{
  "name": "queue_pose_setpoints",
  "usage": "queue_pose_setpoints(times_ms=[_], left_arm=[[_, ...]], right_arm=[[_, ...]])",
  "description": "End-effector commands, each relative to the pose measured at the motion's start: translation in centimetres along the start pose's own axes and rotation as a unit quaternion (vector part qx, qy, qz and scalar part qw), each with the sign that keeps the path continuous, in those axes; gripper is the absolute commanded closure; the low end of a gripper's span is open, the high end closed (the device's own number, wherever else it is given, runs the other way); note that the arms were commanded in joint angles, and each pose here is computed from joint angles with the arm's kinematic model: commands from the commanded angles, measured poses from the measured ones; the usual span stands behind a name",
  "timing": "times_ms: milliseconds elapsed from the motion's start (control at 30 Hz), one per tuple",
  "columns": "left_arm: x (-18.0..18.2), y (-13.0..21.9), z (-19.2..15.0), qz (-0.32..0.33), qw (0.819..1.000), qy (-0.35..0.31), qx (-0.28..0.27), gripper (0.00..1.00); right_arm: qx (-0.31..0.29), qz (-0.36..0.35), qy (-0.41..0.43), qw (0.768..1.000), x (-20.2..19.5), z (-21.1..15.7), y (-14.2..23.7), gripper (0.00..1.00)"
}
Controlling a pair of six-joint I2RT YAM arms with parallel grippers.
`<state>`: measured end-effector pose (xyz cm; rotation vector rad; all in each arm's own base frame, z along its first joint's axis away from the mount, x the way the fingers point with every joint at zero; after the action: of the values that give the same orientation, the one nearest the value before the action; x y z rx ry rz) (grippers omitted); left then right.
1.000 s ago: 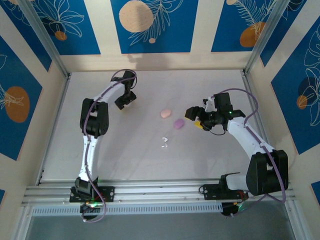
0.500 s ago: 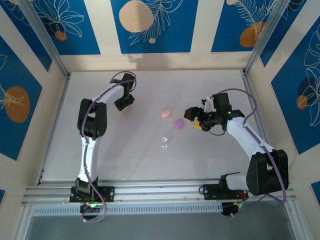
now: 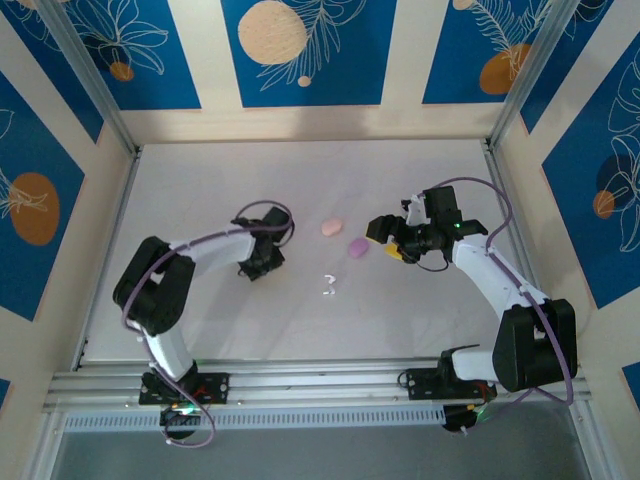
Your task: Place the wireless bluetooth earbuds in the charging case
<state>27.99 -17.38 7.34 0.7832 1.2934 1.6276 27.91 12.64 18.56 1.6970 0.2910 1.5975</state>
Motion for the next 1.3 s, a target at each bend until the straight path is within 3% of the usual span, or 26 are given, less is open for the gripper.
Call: queue_pose_setpoints(times_ms=[0,200,567,667,867,1133,1267], left_arm=[[0.1,0.0,-2.5,-0.008,0.999,0.053,0.006,0.58],[0.2,-0.4,-4.6,-0.001,0.998,0.058,0.01,0.54],[-0.6,4.9,-1.9,-0.064,0.996,0.003,-0.066,0.13],[0.4,6.7,-1.2,-0.079,0.992,-0.006,-0.102,0.08],[4.4,8.8,0.4,-0.092,0.983,0.004,-0.161,0.06],[12.1,10.8,2.4,-0.104,0.969,0.041,-0.222,0.07],[15.9,12.9,2.5,-0.068,0.959,0.058,-0.268,0.05]], right_arm=[[0.013,0.001,-0.003,1.0,-0.1,-0.8,-0.1,0.18],[0.019,0.001,-0.002,1.0,0.1,-1.0,-0.4,0.18],[0.015,-0.012,0.034,0.999,1.6,-1.2,-1.0,0.19],[0.014,-0.02,0.059,0.998,2.6,-1.4,-1.9,0.19],[0.043,-0.046,0.14,0.988,4.8,-3.2,-5.7,0.2],[0.086,-0.12,0.271,0.951,7.9,-6.9,-13.5,0.22],[0.105,-0.153,0.322,0.928,9.3,-8.9,-17.0,0.2]])
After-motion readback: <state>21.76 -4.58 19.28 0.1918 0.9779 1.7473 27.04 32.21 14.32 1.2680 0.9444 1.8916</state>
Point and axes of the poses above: each hand's point on the last joint's axis, 136 mm out from that joint toward the fingers, its own y axis back along the fingers, its own x axis along the line the jaws close on, z = x × y, the point moved 5 cm from there along y, back along the fingers, and after that the axes turned 7 degrees about -y, right-handed, at the moved point
